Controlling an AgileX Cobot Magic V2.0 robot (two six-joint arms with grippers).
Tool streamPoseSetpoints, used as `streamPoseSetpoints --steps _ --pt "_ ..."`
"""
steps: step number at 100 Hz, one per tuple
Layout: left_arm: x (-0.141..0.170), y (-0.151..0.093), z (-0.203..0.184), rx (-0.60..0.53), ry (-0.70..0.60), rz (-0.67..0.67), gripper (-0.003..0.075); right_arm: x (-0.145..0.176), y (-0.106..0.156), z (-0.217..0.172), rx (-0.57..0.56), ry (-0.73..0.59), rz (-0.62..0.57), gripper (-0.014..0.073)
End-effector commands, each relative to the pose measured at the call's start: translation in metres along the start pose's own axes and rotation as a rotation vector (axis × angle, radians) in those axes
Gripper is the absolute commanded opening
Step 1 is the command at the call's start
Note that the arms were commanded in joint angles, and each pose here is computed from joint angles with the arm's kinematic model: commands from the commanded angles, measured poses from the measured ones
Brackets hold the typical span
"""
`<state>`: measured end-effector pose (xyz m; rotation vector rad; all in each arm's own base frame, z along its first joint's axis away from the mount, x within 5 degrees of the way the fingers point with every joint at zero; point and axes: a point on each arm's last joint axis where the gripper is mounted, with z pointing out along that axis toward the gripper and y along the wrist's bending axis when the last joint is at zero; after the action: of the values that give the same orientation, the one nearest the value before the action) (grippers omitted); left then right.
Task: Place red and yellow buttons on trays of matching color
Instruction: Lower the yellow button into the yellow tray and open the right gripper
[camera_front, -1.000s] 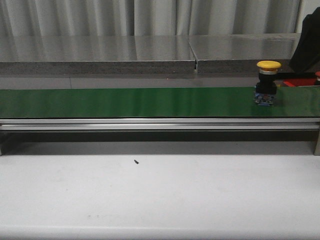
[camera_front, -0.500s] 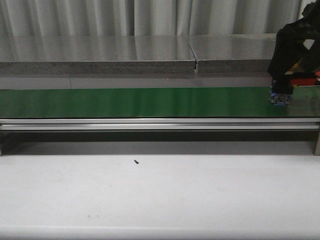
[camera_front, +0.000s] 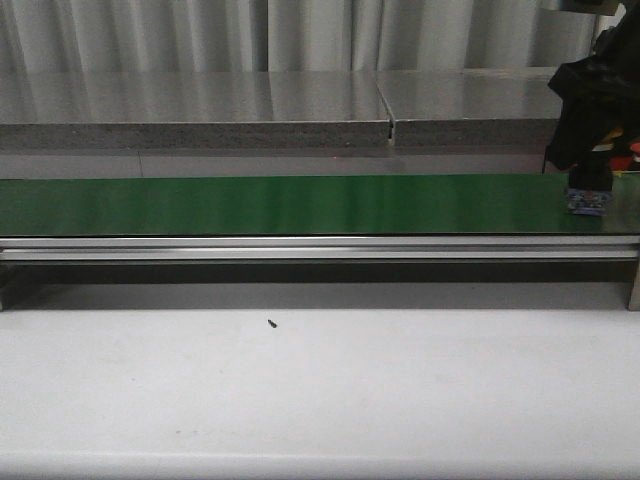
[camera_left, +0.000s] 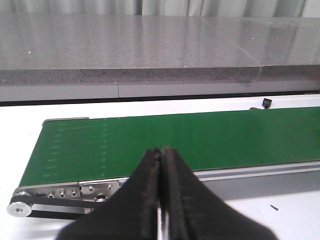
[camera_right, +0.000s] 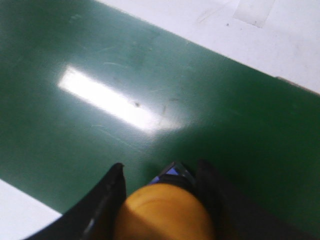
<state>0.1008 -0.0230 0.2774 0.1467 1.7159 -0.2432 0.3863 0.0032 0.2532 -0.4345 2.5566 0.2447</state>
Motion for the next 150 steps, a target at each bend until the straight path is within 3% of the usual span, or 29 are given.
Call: streamPoseSetpoints --steps 1,29,46,63,90,122,150 --pt "-0.011 0.001 -0.001 -0.016 -0.045 -0.027 -0.0019 -0.013 0.004 -0.044 0.023 -0.104 0.012 0.0158" --pt "-0.011 0.001 -0.001 -0.016 -0.045 -0.027 -0.0019 0.010 -0.017 -0.126 0.090 -0.154 0.132 0.0158" --pt "-0.011 0.001 -0.001 -0.016 -0.045 -0.027 -0.0019 0.038 -0.055 -0.174 0.222 -0.222 0.316 0.0158" --pt "-0.011 0.001 -0.001 -0.016 -0.045 -0.027 -0.0019 0.070 -0.096 -0.190 0.319 -0.235 0.502 0.0158" --pt "-0.011 0.001 -0.001 -0.016 -0.045 -0.027 -0.0019 0.112 -0.135 -0.174 0.437 -0.264 0.683 0.0158" --pt "-0.011 0.001 -0.001 -0.016 -0.045 -0.027 -0.0019 0.134 -0.163 -0.115 0.360 -0.146 0.779 0.0158" --pt "-0.011 0.001 -0.001 -0.016 -0.045 -0.027 -0.0019 0.144 -0.177 -0.090 0.344 -0.102 0.811 0.0158"
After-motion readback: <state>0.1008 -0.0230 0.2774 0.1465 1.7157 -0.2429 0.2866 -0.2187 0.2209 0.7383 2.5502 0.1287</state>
